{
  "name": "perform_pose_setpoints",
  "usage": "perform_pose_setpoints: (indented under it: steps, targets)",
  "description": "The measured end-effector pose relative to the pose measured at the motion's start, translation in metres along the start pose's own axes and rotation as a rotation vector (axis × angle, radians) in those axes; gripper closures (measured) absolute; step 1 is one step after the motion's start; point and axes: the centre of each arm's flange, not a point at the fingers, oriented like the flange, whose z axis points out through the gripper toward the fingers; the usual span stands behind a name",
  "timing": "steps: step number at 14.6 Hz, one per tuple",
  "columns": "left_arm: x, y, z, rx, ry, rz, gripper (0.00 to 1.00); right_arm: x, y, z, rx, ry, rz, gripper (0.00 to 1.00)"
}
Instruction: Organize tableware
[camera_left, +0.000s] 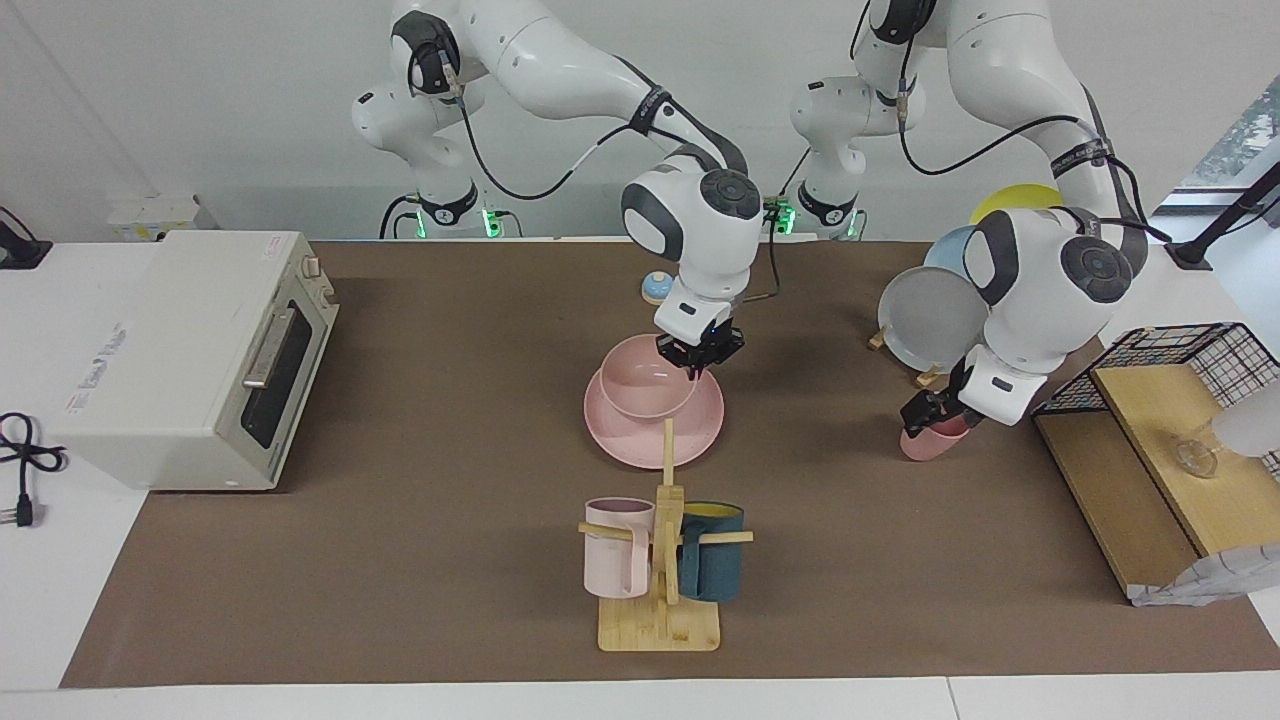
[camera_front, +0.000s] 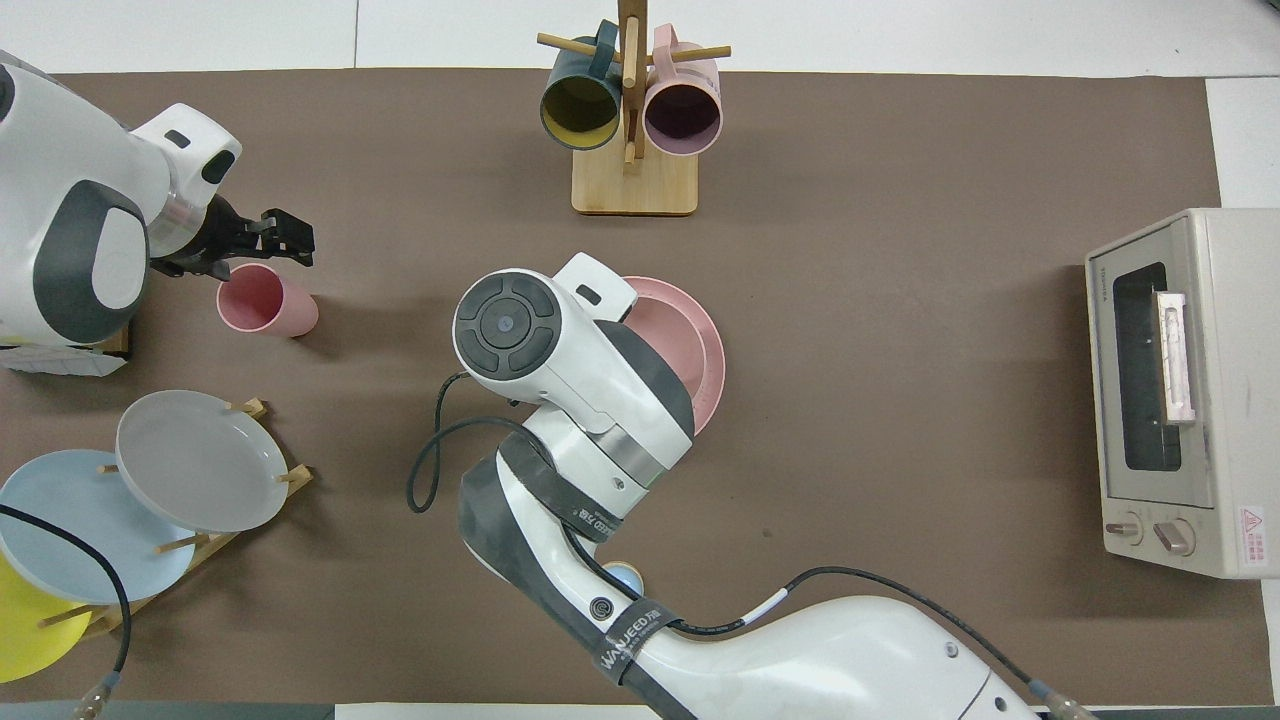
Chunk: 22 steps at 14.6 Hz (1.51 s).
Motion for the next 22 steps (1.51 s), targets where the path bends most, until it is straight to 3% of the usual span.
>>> perform_pose_setpoints:
  steps: [4, 10, 13, 14, 15, 18, 22]
  targets:
    - [-0.002, 0.002, 0.006, 0.002, -0.010, -0.035, 0.00, -0.013, -0.017, 0.009, -0.001, -0.003, -0.031, 0.95]
    - [-0.016, 0.005, 0.045, 0.006, -0.035, -0.028, 0.02, -0.016, -0.016, 0.029, -0.030, 0.005, -0.049, 0.95]
    - [-0.017, 0.008, 0.046, 0.006, -0.036, 0.008, 0.35, -0.016, -0.016, 0.030, -0.031, 0.012, -0.050, 0.95]
    - [-0.017, 0.008, 0.046, 0.006, -0.036, 0.026, 0.46, -0.015, -0.016, 0.028, -0.028, 0.016, -0.050, 0.89]
    - [-0.017, 0.007, 0.046, 0.008, -0.035, 0.043, 0.60, -0.014, -0.017, 0.025, -0.023, 0.022, -0.049, 0.78]
    - [-0.016, 0.006, 0.045, 0.021, -0.031, 0.096, 0.92, -0.004, -0.013, 0.004, -0.013, 0.042, -0.034, 0.48]
    - [-0.014, 0.007, 0.039, 0.020, -0.023, 0.127, 0.96, 0.024, 0.047, -0.082, -0.041, 0.024, 0.027, 0.06]
